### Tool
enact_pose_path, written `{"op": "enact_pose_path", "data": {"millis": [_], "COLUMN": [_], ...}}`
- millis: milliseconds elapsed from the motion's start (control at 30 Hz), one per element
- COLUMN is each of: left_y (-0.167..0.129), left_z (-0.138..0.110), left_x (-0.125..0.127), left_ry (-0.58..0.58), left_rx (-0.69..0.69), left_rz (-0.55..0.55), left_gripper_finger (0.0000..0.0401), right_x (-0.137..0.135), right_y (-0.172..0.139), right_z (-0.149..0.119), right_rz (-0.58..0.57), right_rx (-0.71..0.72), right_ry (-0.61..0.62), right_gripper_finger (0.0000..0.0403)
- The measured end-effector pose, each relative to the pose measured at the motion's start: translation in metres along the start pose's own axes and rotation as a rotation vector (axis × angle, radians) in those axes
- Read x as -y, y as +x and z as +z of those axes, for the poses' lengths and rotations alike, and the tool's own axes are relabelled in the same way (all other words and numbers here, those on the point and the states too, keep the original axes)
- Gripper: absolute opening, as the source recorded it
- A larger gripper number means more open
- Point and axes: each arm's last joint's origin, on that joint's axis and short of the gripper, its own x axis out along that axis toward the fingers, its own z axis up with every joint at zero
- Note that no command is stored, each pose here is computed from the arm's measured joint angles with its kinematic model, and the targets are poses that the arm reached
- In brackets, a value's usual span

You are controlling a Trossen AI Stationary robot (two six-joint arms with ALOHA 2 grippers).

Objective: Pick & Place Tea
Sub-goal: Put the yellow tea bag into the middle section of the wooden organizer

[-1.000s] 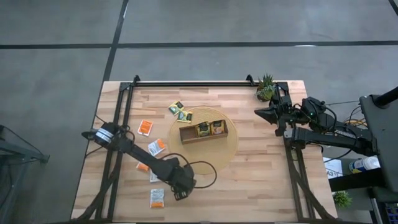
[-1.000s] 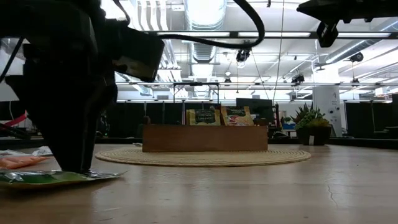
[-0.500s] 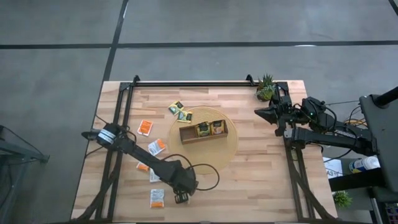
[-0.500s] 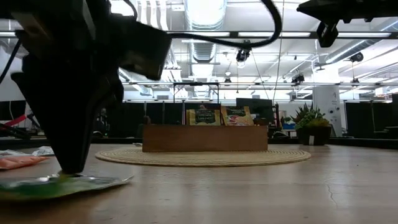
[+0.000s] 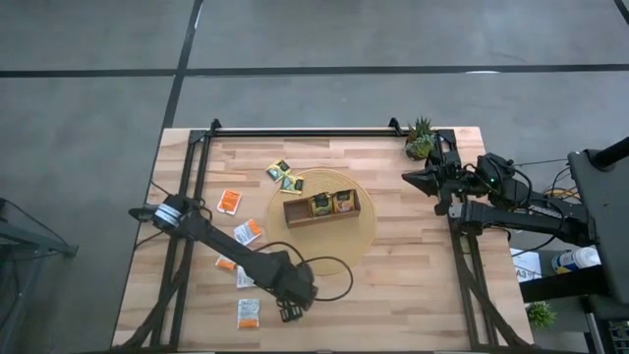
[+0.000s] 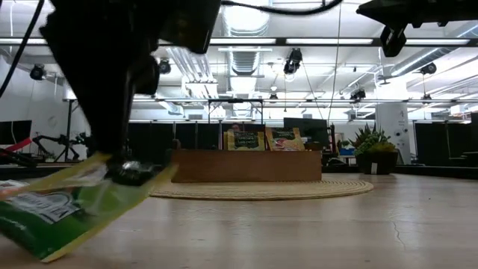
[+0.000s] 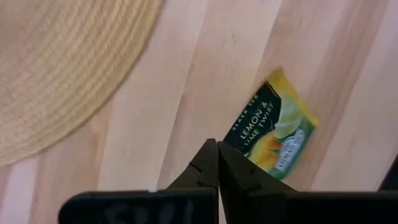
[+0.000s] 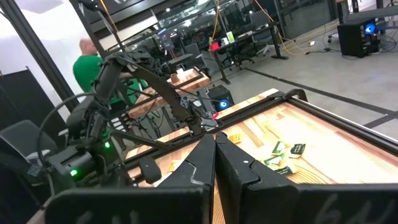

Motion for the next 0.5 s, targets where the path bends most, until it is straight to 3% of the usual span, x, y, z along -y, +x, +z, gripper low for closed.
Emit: {"op": "enact_pose_path", "data": {"millis": [500], "left_y": [-0.015], "left_z": [0.015], "left_x": [-0.007], "left_ry": [0.005], "left_rx": [0.048], "left_rz": [0.049], "left_gripper_finger": [0.0], "right_x": [0.0], "right_y": [0.0], "right_z": [0.0], "right_rz": [0.006], "right_rx": [-0.003], "right_ry": [0.002], "right_gripper_finger": [0.0008]}}
